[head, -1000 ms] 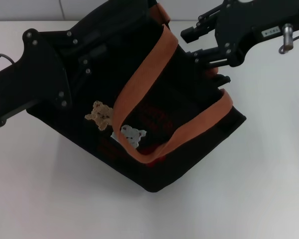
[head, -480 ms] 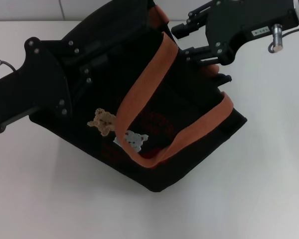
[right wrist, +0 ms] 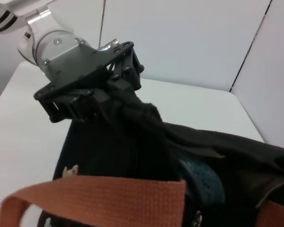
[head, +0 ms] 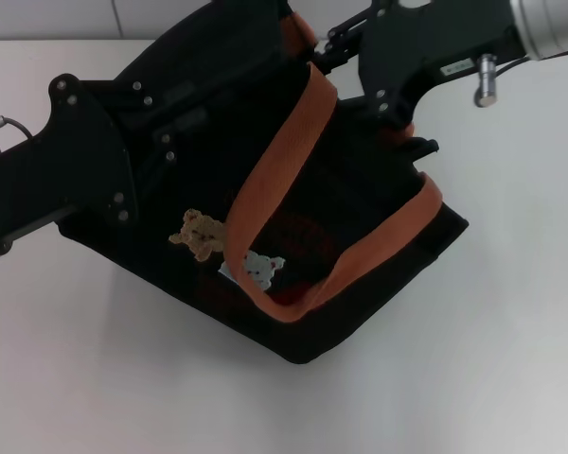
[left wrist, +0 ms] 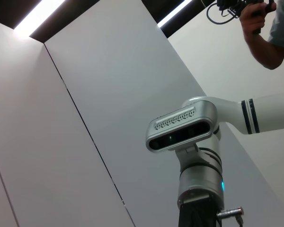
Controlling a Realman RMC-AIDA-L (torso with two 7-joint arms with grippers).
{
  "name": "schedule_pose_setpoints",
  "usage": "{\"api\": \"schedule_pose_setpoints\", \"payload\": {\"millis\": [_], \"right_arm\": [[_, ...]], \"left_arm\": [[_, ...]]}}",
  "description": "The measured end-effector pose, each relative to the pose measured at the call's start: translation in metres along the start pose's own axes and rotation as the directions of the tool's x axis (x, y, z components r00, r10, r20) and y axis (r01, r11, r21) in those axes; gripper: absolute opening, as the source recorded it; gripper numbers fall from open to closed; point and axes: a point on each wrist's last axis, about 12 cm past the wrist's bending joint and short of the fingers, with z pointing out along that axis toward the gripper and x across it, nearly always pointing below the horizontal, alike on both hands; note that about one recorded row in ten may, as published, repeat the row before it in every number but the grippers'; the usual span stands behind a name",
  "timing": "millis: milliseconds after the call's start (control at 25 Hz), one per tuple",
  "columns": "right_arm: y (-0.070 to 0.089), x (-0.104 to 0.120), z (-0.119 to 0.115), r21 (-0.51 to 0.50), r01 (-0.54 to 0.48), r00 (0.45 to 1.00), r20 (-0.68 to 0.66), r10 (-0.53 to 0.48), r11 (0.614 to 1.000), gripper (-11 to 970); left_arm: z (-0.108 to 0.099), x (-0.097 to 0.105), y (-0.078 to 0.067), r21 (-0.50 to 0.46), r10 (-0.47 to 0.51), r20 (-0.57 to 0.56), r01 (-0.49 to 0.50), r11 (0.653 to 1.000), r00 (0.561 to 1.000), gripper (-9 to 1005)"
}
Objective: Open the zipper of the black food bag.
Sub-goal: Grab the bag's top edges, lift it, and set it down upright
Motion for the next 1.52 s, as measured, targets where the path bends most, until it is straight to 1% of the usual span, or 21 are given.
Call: {"api": "schedule_pose_setpoints", "payload": {"millis": [40,200,400,600,760,1000,1280,1320,1520], "right_arm": [[0.0,0.0,0.0,0.0,0.0,1.0,0.0,0.0,1.0,388],[-0.001,-0.002,0.012,0.025,0.013,1.0,-0.027,-0.012,1.0,370],[0.001,-0.003,0.017,0.028,0.029,0.999,-0.023,-0.028,0.999,347],[0.004,-0.003,0.022,0.014,0.051,0.998,-0.034,-0.051,0.999,147],[0.005,-0.002,0.023,0.012,0.052,0.998,-0.038,-0.051,0.999,87],[0.007,0.0,0.018,0.024,0.054,0.998,-0.042,-0.053,0.998,-3],[0.014,0.001,0.009,0.002,0.069,0.996,-0.048,-0.069,0.998,0],[0.017,0.002,0.004,-0.008,0.068,0.996,-0.05,-0.069,0.998,0],[0.018,0.008,-0.005,-0.002,0.048,0.997,-0.057,-0.048,0.999,-1]], "left_arm": [[0.0,0.0,0.0,0.0,0.0,0.0,0.0,1.0,1.0,100],[0.002,0.0,0.001,0.005,0.001,0.003,-0.001,1.0,1.0,101],[0.004,0.0,0.001,0.011,0.001,0.007,-0.001,1.0,1.0,101],[0.003,0.0,0.001,0.008,0.001,0.008,-0.001,1.0,1.0,101],[0.002,0.0,0.001,0.003,0.003,0.01,-0.003,1.0,1.0,101],[0.003,-0.001,0.001,-0.002,0.01,0.02,-0.01,1.0,1.0,100],[0.003,-0.002,0.001,-0.008,0.013,0.023,-0.013,1.0,1.0,100],[0.003,-0.002,0.001,-0.01,0.014,0.024,-0.014,1.0,1.0,100],[0.003,-0.002,0.002,-0.011,0.016,0.025,-0.016,1.0,1.0,100]]}}
